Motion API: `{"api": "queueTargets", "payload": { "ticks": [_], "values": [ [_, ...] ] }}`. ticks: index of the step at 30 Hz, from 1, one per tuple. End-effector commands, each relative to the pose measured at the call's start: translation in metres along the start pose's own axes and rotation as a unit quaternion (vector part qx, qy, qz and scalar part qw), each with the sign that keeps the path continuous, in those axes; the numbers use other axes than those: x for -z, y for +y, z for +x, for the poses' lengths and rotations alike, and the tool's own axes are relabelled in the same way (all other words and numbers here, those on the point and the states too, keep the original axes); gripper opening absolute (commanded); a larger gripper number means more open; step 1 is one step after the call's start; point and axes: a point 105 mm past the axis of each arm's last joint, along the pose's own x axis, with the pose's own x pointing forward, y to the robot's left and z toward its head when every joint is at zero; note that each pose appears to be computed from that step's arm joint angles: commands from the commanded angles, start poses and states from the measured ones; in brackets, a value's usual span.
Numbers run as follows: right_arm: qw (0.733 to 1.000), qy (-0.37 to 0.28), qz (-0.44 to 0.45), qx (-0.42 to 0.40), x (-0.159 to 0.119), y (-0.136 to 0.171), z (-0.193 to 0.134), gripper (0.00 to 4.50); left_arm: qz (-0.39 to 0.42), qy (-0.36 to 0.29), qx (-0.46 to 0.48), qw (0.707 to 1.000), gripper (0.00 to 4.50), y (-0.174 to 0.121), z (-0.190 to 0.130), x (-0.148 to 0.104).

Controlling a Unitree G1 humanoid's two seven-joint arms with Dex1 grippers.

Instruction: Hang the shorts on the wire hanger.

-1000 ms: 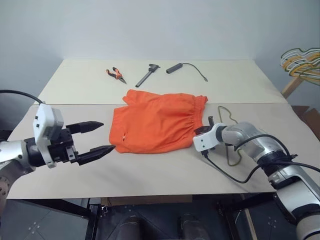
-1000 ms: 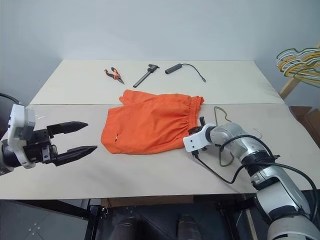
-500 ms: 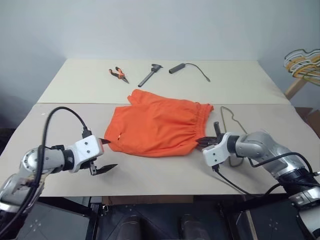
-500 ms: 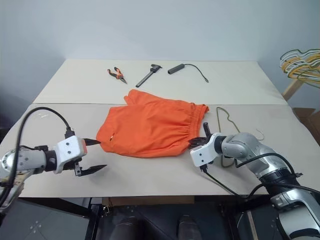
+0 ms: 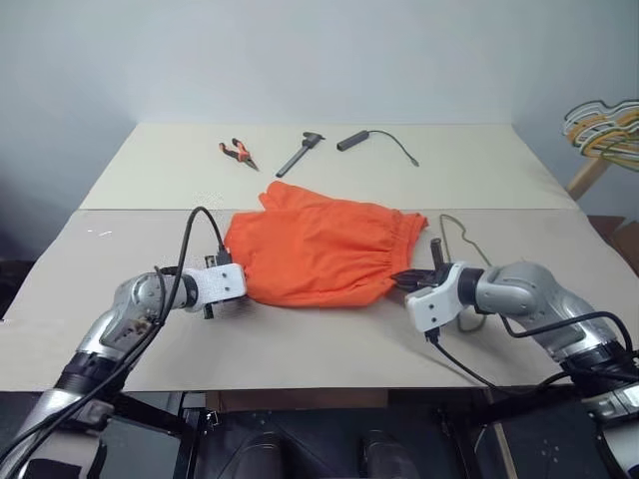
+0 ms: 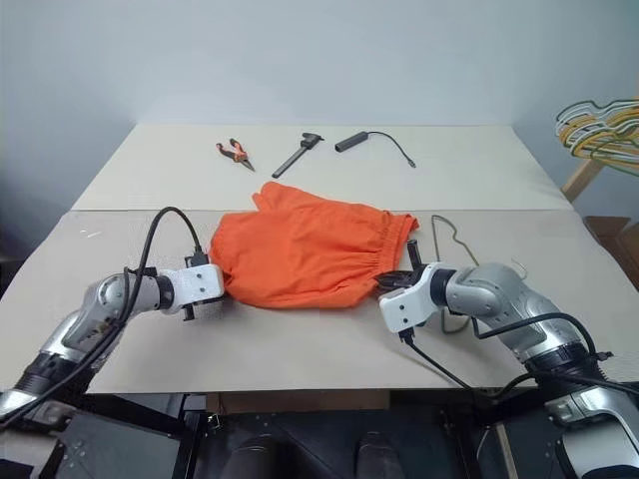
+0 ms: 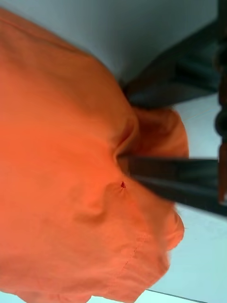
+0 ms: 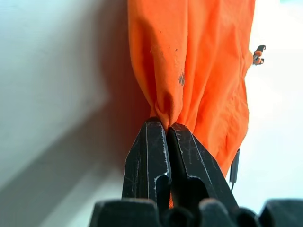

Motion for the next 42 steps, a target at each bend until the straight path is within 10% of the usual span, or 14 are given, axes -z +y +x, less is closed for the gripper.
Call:
{"api": "queueTargets", "payload": {
  "ticks": [1, 6, 13, 22, 29, 36, 42],
  "values": [
    [1.0, -0.003, 0.005, 0.03, -0.001, -0.015, -0.008, 0.0, 0.003, 0.025, 0.0, 1.0, 0.39, 0.001, 0.002, 0.013],
    [0.999, -0.011, 0.012, 0.033, -0.003, -0.016, -0.008, 0.0, 0.022, 0.026, 0.003, 0.999, 0.03, 0.01, -0.011, 0.015],
    [0.996, -0.082, 0.037, 0.021, -0.017, -0.016, -0.03, 0.0, 0.064, 0.03, 0.224, 0.972, 0.03, -0.023, -0.108, 0.007],
    [0.969, -0.097, 0.168, 0.151, 0.004, -0.103, -0.017, 0.0, -0.025, -0.054, -0.076, 0.995, 0.03, 0.074, -0.093, -0.034],
    [0.882, 0.021, 0.223, 0.415, 0.047, -0.249, -0.004, 0.0, -0.144, -0.103, -0.485, 0.856, 0.03, 0.267, -0.116, -0.082],
    [0.625, -0.036, 0.191, 0.756, 0.024, -0.335, -0.112, 0.0, -0.086, -0.222, -0.744, 0.624, 0.03, 0.315, -0.223, -0.163],
    [0.654, -0.007, 0.108, 0.748, 0.037, -0.307, -0.109, 0.0, -0.015, -0.302, -0.706, 0.641, 0.03, 0.295, -0.205, -0.175]
  ]
}}
